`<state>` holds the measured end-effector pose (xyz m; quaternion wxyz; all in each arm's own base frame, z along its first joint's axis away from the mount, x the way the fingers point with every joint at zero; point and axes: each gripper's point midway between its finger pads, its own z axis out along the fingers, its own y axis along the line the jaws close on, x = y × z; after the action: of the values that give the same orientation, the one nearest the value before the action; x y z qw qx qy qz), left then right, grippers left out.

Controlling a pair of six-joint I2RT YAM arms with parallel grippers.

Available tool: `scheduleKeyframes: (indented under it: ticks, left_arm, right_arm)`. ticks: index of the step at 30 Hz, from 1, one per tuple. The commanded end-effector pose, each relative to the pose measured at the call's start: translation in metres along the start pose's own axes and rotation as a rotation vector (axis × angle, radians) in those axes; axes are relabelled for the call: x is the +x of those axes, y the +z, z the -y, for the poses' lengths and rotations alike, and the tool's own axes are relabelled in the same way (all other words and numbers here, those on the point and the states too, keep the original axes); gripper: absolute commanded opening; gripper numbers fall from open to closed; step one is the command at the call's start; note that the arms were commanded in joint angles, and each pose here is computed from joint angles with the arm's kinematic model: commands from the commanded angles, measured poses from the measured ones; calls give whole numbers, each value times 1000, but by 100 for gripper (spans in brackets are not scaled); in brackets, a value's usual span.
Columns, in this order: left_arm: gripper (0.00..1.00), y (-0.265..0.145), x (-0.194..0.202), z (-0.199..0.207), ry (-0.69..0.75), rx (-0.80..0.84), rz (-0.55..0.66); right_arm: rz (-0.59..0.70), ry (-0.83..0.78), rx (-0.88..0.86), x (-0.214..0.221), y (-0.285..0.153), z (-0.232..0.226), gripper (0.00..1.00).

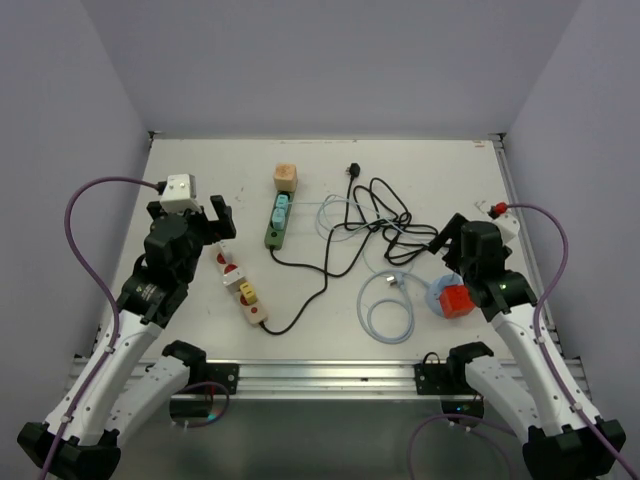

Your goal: Pull the plug off the socket

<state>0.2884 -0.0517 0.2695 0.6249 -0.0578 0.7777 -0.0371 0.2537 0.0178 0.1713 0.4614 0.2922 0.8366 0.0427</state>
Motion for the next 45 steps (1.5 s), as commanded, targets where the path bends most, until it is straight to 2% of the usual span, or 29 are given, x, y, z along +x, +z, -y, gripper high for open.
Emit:
scheduleKeyframes:
  ticks: [1,9,12,13,16,17,22,23,25,26,27,28,29,34,35,36,40,45]
  left_arm:
    - [100,-1,-7,2,4,11,27]
    - [100,-3,-9,1,-2,7,35]
    - [100,-5,-11,0,-6,7,44]
    - [100,-5,-11,0,-6,6,46]
    - [100,-7,-14,-7,-14,-34,53]
    - [100,-9,-17,-10,-21,-47,60]
    - [100,-24,-33,-31,-69,-139,133]
    - [100,-27,-35,-35,-78,-158,147]
    - [100,-32,-39,-39,-96,-170,174]
    - [100,-33,-40,-41,-101,-176,181]
    - [100,-35,-42,-42,-105,-181,186]
    - [100,-36,-42,-44,-110,-190,187]
    - [100,-37,-43,-47,-115,-205,191]
    - [100,-46,-47,-60,-146,-272,211]
    - [100,-47,-47,-62,-153,-281,217]
    - [100,-50,-49,-64,-160,-285,227]
    - [100,-57,-53,-73,-172,-322,255]
    - [100,-61,-55,-71,-186,-303,270]
  right_arm:
    - [60,46,14,-23,-8,-4,99]
    - [48,-2,-67,-16,-5,-14,99]
    - [14,-72,-208,-11,-9,-39,99]
    - [-37,-96,-318,-2,-16,-57,99]
    - [-32,-126,-495,-7,-29,-88,99]
    - [-23,-147,-611,-11,-41,-108,99]
    - [-28,-278,-855,-7,-78,-161,99]
    - [-14,-335,-854,-8,-77,-172,99]
    - [-49,-476,-924,23,-94,-199,99]
    - [-87,-542,-917,45,-89,-210,99]
    - [-39,-577,-885,45,-89,-221,99]
    - [-57,-646,-931,71,-105,-235,99]
    - [-71,-702,-915,89,-97,-249,99]
    - [-138,-847,-985,173,-118,-296,99]
    - [-125,-853,-1001,177,-126,-309,99]
    - [-165,-916,-1000,210,-126,-311,99]
    - [-183,-961,-1000,258,-119,-328,99]
    - [-216,-972,-996,291,-114,-346,99]
